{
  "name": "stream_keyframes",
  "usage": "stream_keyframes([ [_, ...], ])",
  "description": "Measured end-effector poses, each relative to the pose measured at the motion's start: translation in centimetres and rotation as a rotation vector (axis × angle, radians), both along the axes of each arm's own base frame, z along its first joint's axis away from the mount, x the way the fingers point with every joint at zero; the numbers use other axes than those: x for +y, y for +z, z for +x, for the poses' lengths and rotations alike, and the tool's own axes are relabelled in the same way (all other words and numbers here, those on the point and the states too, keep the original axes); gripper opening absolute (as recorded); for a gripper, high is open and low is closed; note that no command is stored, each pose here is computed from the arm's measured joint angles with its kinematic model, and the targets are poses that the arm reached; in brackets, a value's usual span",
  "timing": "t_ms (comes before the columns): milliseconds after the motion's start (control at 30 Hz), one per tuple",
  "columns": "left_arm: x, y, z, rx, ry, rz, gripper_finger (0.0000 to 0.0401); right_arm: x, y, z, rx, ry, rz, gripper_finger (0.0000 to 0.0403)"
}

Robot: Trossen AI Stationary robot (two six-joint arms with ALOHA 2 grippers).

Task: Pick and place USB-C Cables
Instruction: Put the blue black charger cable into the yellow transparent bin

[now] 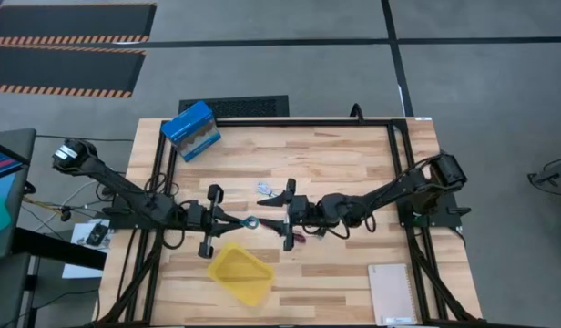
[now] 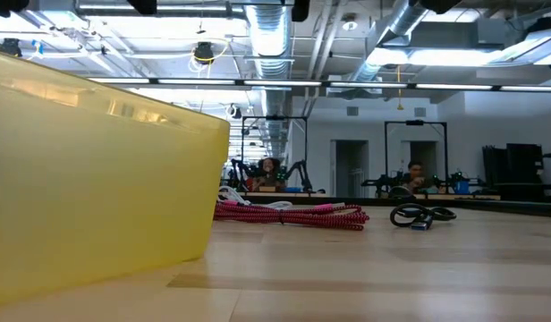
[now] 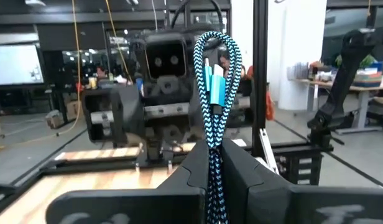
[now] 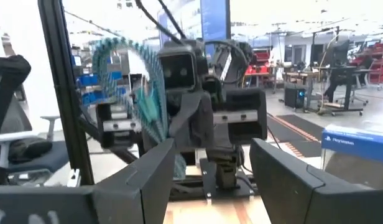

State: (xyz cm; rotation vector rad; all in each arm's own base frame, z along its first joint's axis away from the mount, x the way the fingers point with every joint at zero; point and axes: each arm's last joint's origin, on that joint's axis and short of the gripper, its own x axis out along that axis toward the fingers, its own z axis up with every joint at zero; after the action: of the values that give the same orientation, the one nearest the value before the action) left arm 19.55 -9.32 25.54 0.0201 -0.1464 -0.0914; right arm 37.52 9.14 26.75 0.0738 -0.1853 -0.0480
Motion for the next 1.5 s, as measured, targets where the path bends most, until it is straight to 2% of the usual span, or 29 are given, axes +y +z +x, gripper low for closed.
stream_keyframes([
  [133, 0.1, -0.3, -0.1, -0.006, -0.015, 0.004, 0.0000, 0.0, -0.2, 0.1, 0.007, 0.001, -0.004, 0.0233],
  [300, 1.2, -1.7, -2.0, -0.188, -0.031, -0.119, 0.0000, 0.0, -0.2, 0.0, -0.002, 0.000, -0.004, 0.0233],
  [467, 1.9, -2.7, -3.4, -0.272, -0.022, -0.198, 0.0000, 0.0, -0.1, 0.0, -0.010, 0.007, -0.003, 0.0233],
  [667, 1.8, -3.3, -3.1, -0.216, -0.027, -0.213, 0.0000, -0.2, 0.6, 0.4, -0.019, 0.017, -0.002, 0.0233],
  [867, 1.7, -3.9, -2.8, -0.175, -0.031, -0.230, 0.0000, 0.0, 1.3, 1.0, 0.037, 0.016, -0.016, 0.0233],
  [1133, 1.4, -3.2, -2.2, -0.169, -0.021, -0.219, 0.0000, -0.4, 1.4, 1.1, 0.034, 0.006, -0.009, 0.0233],
  [1267, 1.1, -3.2, -1.6, -0.108, -0.013, -0.187, 0.0000, -0.6, 0.9, 1.8, 0.016, -0.006, -0.005, 0.0233],
  [1500, 1.0, -3.0, -1.5, -0.103, -0.004, -0.176, 0.0000, -0.2, -0.1, 3.4, 0.036, 0.010, -0.017, 0.0233],
])
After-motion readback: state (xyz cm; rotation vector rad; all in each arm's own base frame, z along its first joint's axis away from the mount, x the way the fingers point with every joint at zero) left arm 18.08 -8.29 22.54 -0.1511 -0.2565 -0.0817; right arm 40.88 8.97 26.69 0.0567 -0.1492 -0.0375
